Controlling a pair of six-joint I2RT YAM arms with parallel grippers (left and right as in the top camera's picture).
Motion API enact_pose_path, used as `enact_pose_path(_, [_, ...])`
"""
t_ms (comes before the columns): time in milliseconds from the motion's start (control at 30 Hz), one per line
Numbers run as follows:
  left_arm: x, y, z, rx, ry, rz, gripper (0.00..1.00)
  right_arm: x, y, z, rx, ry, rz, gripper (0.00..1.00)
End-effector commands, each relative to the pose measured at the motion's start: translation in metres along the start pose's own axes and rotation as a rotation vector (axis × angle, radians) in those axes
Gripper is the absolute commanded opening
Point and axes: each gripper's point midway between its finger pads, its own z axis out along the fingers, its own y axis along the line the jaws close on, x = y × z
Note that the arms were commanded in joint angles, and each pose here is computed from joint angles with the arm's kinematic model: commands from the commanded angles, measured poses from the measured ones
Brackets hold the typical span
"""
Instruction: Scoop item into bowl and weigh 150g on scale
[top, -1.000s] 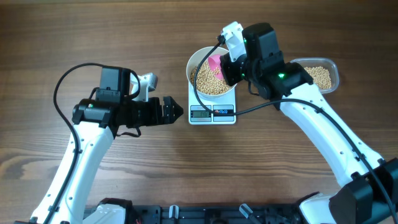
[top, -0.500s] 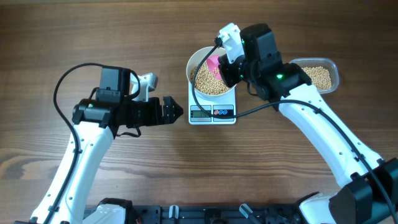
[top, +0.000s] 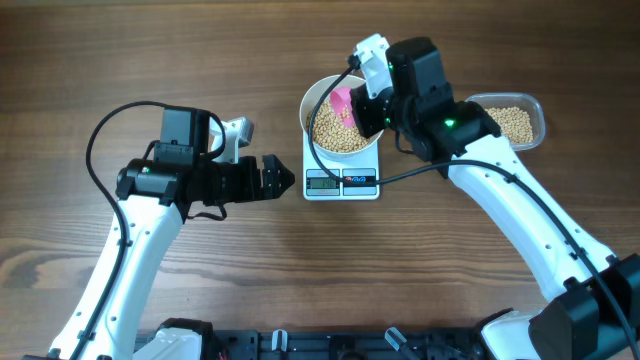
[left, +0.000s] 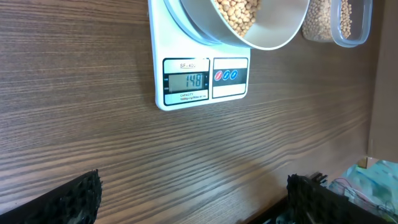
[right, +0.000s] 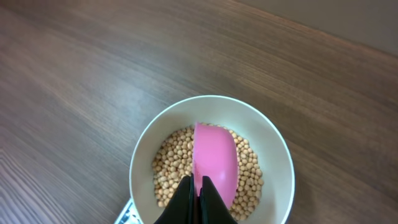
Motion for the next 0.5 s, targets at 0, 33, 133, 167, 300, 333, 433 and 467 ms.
enact_pose_path(0, [-0.0055, -0.0074, -0.0039, 0.018, -0.015, 0.014, 1.0, -0.0077, 0.0025, -0.0063, -0.01, -0.027, 0.064, 0.04])
enact_pose_path(33, [-0.0055, -0.0074, -0.0039, 0.018, -0.015, 0.014, 1.0, -0.0077, 0.0025, -0.0063, -0.01, -0.027, 0.065, 0.04])
enact_pose_path(133, [-0.0056, -0.0074, -0.004, 0.018, -0.016, 0.014, 1.0, -0.0073, 0.0027, -0.0063, -0.01, -0.025, 0.053, 0.04])
enact_pose_path(167, [-0.0055, -0.0074, -0.0039, 0.018, -0.015, 0.014, 1.0, -0.0074, 0.0027, -0.0063, -0.01, -0.026, 0.053, 0.04])
enact_pose_path(300, [-0.0055, -0.0074, -0.0039, 0.018, -0.015, 0.014, 1.0, -0.0036, 0.0057, -0.0059, -0.013, -0.011, -0.119, 0.04])
enact_pose_path(333, [-0.0056, -0.0074, -0.004, 0.018, -0.016, 0.014, 1.0, -0.0028, 0.0063, -0.0058, -0.014, -0.009, -0.152, 0.04])
enact_pose_path(433, [-0.0056, -0.0074, -0.004, 0.018, -0.016, 0.014, 1.0, -0.0031, 0.0056, -0.0058, -0.008, -0.009, -0.161, 0.04])
enact_pose_path(467, [-0.0055, -0.0074, -0.0039, 0.018, -0.015, 0.014, 1.0, -0.0027, 0.0054, -0.0056, -0.007, -0.008, -0.161, 0.04])
